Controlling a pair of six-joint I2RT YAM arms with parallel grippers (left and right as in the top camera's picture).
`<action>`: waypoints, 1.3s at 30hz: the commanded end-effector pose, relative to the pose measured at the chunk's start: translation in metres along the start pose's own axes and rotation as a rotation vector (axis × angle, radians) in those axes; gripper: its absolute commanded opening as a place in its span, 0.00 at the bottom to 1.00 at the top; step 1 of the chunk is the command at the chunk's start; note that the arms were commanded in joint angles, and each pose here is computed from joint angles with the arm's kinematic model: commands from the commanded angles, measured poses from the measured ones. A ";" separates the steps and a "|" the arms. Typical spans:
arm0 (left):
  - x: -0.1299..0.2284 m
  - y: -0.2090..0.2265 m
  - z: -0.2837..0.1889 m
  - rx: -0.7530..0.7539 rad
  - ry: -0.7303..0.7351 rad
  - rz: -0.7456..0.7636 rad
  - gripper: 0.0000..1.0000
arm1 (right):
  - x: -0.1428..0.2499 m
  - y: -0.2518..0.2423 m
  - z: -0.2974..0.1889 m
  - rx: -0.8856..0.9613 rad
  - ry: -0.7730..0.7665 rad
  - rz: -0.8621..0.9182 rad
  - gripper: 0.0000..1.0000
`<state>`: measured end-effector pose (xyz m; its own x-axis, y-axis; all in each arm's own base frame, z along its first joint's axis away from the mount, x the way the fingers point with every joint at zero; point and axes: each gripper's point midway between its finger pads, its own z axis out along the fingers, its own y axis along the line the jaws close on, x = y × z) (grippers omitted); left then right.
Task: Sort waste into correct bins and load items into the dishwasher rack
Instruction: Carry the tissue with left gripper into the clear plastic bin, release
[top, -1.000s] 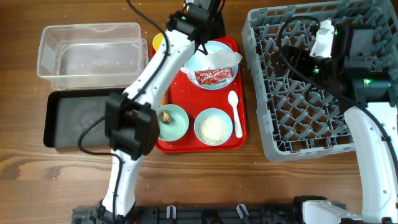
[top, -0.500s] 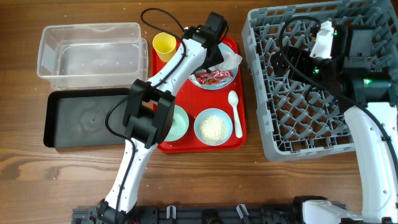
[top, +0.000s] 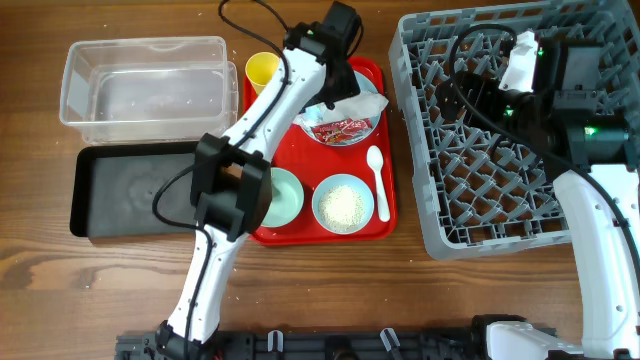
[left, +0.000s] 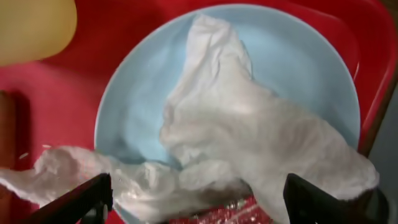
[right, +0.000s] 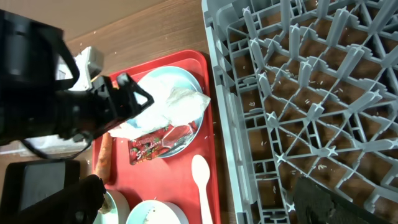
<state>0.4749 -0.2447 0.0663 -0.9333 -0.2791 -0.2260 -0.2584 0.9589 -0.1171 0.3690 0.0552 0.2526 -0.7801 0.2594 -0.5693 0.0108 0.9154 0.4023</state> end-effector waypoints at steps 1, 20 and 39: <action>0.019 -0.006 -0.012 0.035 0.070 0.028 0.91 | -0.006 0.006 -0.003 -0.015 -0.014 0.000 1.00; 0.022 -0.016 0.037 0.093 0.002 0.134 0.04 | -0.003 0.004 -0.003 -0.009 -0.003 0.003 1.00; -0.138 0.291 -0.044 -0.069 -0.070 -0.340 0.47 | -0.006 0.005 -0.003 -0.013 -0.015 0.008 1.00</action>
<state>0.5318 0.0598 0.1468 -0.7383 -0.5807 -0.3432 -0.5449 0.8133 -0.2039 0.3689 0.0552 0.2525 -0.7803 0.2633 -0.5673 0.0143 0.9143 0.4047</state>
